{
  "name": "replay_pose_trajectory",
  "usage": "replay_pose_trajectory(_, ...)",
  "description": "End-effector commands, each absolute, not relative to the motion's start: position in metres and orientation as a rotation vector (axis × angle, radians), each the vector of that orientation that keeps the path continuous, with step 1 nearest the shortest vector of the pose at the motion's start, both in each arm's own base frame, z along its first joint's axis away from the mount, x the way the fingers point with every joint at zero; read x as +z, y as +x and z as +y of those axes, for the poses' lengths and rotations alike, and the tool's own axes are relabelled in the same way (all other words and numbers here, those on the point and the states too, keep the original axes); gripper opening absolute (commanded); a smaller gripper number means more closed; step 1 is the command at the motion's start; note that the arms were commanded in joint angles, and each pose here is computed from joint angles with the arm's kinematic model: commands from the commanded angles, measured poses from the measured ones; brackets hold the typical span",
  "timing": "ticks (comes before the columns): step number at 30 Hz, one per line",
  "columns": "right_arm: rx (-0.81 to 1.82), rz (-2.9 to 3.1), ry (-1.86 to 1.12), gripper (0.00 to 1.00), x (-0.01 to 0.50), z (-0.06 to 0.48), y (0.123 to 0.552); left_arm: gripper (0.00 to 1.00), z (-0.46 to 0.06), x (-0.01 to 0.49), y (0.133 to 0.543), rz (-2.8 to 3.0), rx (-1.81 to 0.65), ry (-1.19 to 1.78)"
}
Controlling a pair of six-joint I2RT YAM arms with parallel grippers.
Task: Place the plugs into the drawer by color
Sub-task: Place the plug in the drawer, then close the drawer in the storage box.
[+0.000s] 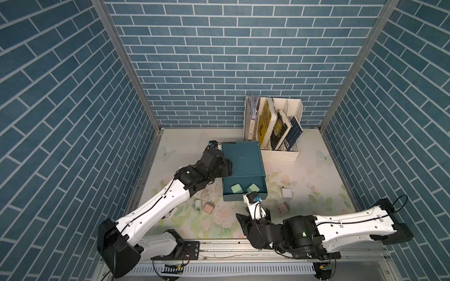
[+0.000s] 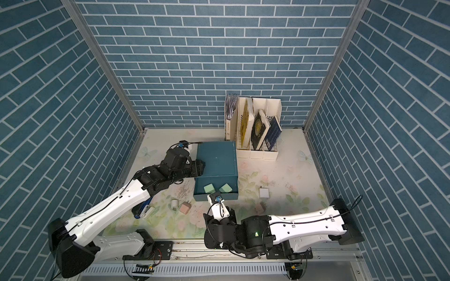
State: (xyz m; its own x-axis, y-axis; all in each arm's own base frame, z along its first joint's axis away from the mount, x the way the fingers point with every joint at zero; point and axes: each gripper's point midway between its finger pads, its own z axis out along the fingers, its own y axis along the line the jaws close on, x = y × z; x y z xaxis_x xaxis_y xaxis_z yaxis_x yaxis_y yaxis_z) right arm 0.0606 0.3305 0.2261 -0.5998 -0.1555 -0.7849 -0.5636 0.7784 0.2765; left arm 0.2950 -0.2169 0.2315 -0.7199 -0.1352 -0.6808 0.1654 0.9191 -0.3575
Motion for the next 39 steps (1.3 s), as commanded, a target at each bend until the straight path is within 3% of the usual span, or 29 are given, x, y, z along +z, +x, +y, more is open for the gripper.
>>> replay_pose_trajectory(1, 0.641, 2.213, -0.345, 0.52, 0.215, 0.321, 0.072, 0.68, -0.216, 0.232, 0.295, 2.295, -0.531, 0.047)
replay_pose_trajectory(9, 0.563, 2.292, -0.238, 0.51, 0.199, 0.329, 0.102, 0.67, -0.208, 0.22, 0.291, 2.298, -0.505, 0.058)
replay_pose_trajectory(12, 0.558, 2.28, -0.215, 0.43, 0.205, 0.332, 0.115, 0.66, -0.205, 0.216, 0.291, 2.302, -0.491, 0.063)
replay_pose_trajectory(21, 0.527, 2.263, -0.172, 0.35, 0.209, 0.333, 0.157, 0.63, -0.203, 0.217, 0.293, 2.285, -0.457, 0.101)
replay_pose_trajectory(31, 0.484, 2.198, -0.122, 0.34, 0.219, 0.334, 0.201, 0.6, -0.203, 0.212, 0.292, 2.284, -0.446, 0.123)
replay_pose_trajectory(39, 0.464, 2.209, -0.096, 0.37, 0.207, 0.331, 0.209, 0.58, -0.203, 0.21, 0.289, 2.288, -0.456, 0.135)
